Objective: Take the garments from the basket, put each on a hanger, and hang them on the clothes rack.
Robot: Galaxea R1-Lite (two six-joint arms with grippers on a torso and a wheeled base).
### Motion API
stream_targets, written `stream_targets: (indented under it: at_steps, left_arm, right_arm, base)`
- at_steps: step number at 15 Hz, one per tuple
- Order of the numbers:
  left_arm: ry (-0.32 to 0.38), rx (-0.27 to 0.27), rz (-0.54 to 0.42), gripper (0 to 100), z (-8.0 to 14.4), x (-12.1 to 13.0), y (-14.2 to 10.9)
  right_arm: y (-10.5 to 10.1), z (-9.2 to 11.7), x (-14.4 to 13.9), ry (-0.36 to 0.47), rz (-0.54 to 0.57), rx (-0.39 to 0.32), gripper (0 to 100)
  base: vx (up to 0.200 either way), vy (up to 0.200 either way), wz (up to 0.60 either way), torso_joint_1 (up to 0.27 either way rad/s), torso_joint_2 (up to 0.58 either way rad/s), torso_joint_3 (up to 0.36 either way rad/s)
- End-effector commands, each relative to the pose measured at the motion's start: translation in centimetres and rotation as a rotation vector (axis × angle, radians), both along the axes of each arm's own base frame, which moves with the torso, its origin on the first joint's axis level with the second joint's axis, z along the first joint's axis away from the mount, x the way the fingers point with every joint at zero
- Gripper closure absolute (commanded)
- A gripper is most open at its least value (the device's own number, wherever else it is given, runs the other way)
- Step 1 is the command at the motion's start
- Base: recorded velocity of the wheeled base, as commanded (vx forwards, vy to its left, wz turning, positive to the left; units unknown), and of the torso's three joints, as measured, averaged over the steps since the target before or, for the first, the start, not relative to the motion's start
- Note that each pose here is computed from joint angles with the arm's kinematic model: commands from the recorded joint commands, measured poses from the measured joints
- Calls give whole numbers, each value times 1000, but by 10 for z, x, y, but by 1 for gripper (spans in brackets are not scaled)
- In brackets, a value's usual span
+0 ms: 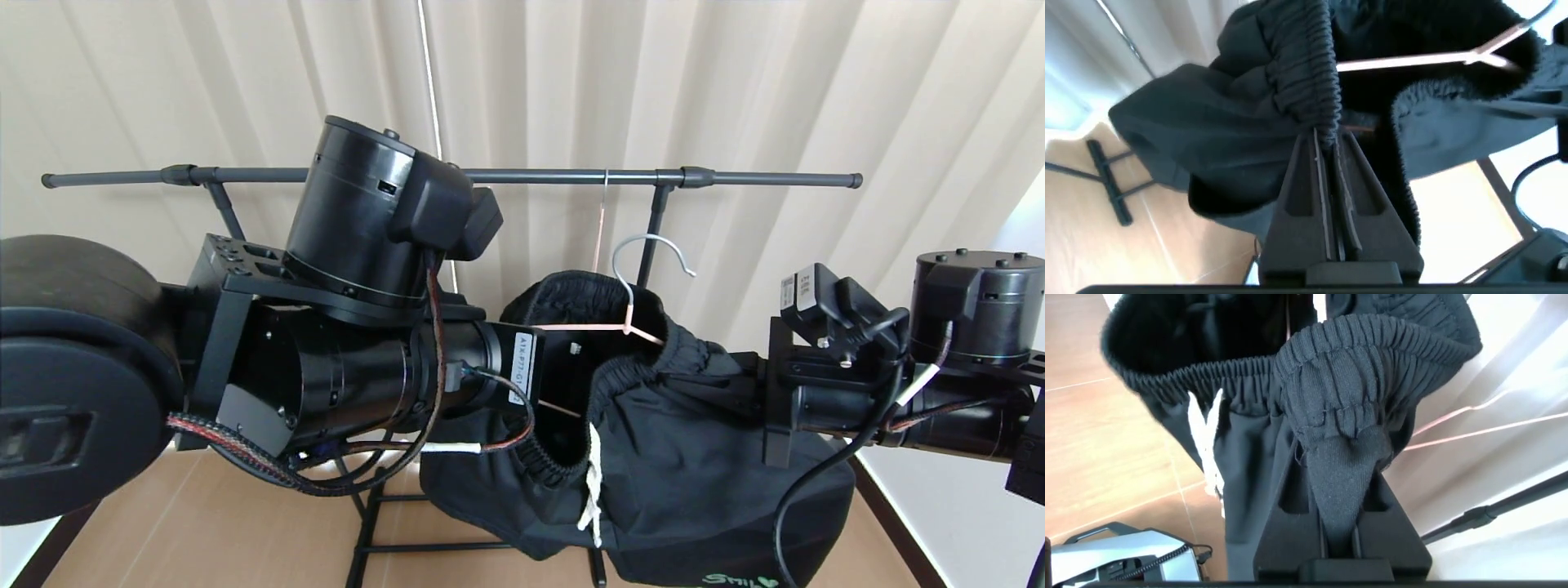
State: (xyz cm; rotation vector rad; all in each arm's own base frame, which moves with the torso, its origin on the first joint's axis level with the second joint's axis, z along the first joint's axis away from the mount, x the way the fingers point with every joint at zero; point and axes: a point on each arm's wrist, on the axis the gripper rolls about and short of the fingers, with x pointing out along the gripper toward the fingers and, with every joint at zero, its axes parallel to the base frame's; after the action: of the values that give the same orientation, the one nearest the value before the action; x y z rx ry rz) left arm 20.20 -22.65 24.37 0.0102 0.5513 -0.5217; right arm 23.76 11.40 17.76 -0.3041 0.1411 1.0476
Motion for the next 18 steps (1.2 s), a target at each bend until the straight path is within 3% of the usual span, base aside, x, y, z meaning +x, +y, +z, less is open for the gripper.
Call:
stream_targets:
  at_steps: [1, 7, 18]
  left_arm:
    - [-6, 19, -55, 100, -1, -15, -2]
    - [-11, 42, -82, 100, -17, -21, -1]
    - [-53, 7, -79, 100, -28, -16, -5]
  right_arm:
    - [3, -2, 4, 7, 3, -2, 100]
    - [9, -2, 3, 13, 19, 37, 100]
    - [19, 2, -7, -18, 57, 103, 100]
  base:
    - [0, 0, 0, 0, 0, 0]
    - [0, 0, 0, 0, 0, 0]
    - [0, 0, 0, 0, 0, 0]
